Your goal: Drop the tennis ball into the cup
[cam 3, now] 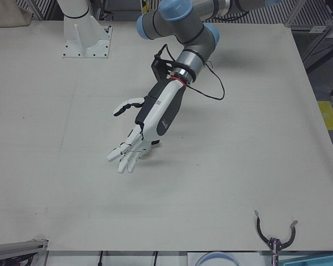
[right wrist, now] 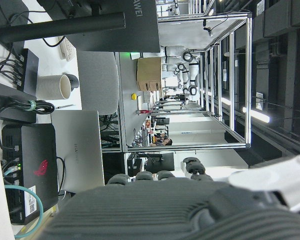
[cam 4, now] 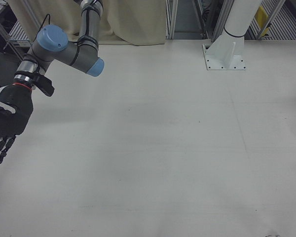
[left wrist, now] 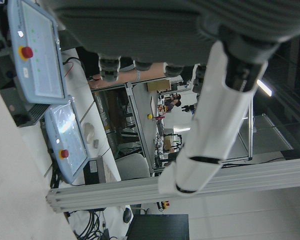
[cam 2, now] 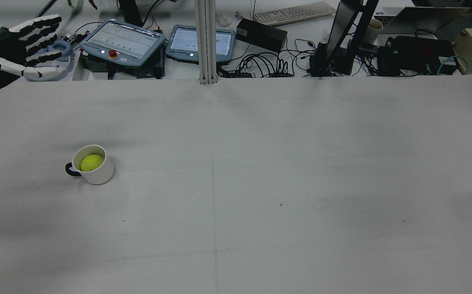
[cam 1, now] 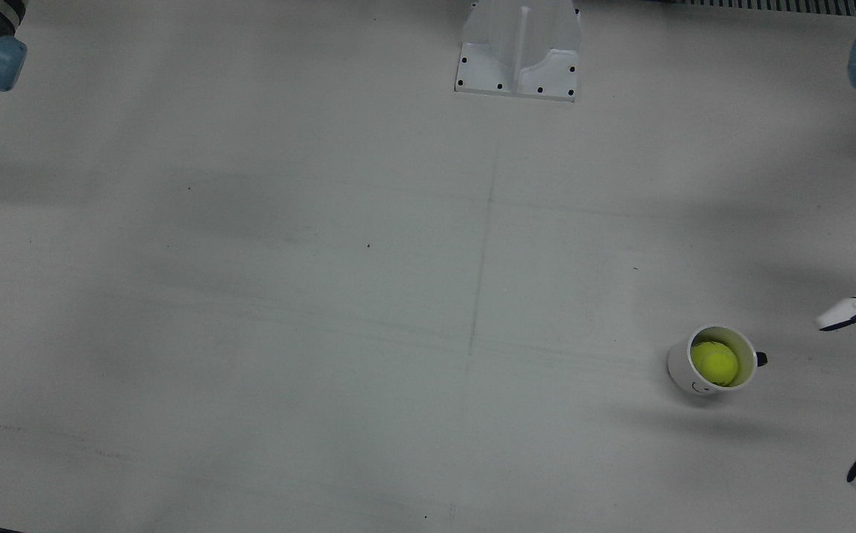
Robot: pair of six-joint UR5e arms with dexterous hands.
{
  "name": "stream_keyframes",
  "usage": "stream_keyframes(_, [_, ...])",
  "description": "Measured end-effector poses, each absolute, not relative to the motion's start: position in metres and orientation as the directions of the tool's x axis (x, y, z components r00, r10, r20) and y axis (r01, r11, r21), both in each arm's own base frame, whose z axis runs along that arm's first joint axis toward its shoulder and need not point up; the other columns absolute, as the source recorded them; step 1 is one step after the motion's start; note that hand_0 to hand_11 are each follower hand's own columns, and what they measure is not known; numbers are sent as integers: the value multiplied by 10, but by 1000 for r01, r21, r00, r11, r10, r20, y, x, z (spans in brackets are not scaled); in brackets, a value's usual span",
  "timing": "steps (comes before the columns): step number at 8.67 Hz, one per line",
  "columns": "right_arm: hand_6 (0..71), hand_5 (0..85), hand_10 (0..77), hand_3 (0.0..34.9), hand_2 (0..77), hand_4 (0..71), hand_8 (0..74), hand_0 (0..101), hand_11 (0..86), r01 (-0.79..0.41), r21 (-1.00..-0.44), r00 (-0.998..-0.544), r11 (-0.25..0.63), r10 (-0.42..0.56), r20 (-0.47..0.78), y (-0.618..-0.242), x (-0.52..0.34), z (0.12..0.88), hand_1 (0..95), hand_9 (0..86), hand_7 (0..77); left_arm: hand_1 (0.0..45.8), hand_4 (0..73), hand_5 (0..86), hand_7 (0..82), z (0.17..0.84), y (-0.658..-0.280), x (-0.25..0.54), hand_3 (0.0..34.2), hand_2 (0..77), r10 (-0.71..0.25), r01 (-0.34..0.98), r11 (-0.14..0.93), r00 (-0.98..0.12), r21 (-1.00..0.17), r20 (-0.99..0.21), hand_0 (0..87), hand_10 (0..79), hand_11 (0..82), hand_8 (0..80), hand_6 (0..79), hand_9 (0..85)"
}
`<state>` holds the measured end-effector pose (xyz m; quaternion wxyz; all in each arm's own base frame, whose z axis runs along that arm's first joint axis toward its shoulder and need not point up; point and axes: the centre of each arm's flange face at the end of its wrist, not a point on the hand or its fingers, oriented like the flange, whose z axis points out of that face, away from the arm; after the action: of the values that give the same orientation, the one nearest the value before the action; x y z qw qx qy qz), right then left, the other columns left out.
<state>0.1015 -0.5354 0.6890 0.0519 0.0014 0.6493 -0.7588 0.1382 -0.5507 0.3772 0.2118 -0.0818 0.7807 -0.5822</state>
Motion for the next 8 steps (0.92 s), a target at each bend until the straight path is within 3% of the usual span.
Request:
stream_keyframes(2, [0,0,0,0,5,0,0,0,5,80,-985,-995,-151,-77,-69,-536,102,689,5,0,0,360,11,125,5,357,-568,72,112,229,-273,169,300,-928,-939,-254,800,16,87,5,11,16])
stream_keyframes(5, [0,0,0,0,5,0,0,0,5,80,-985,-995,-150,-77,-69,-536,102,688,5,0,5,355,11,136,0,450,-563,-22,111,235,-152,251,158,-949,-955,-275,800,16,87,5,22,16])
stream_keyframes(8, [0,0,0,0,5,0,0,0,5,80,-985,-995,-150,-77,-69,-535,102,688,5,0,5,355,11,136,0,492,-557,-66,111,235,-105,260,140,-955,-955,-276,800,22,76,5,5,11])
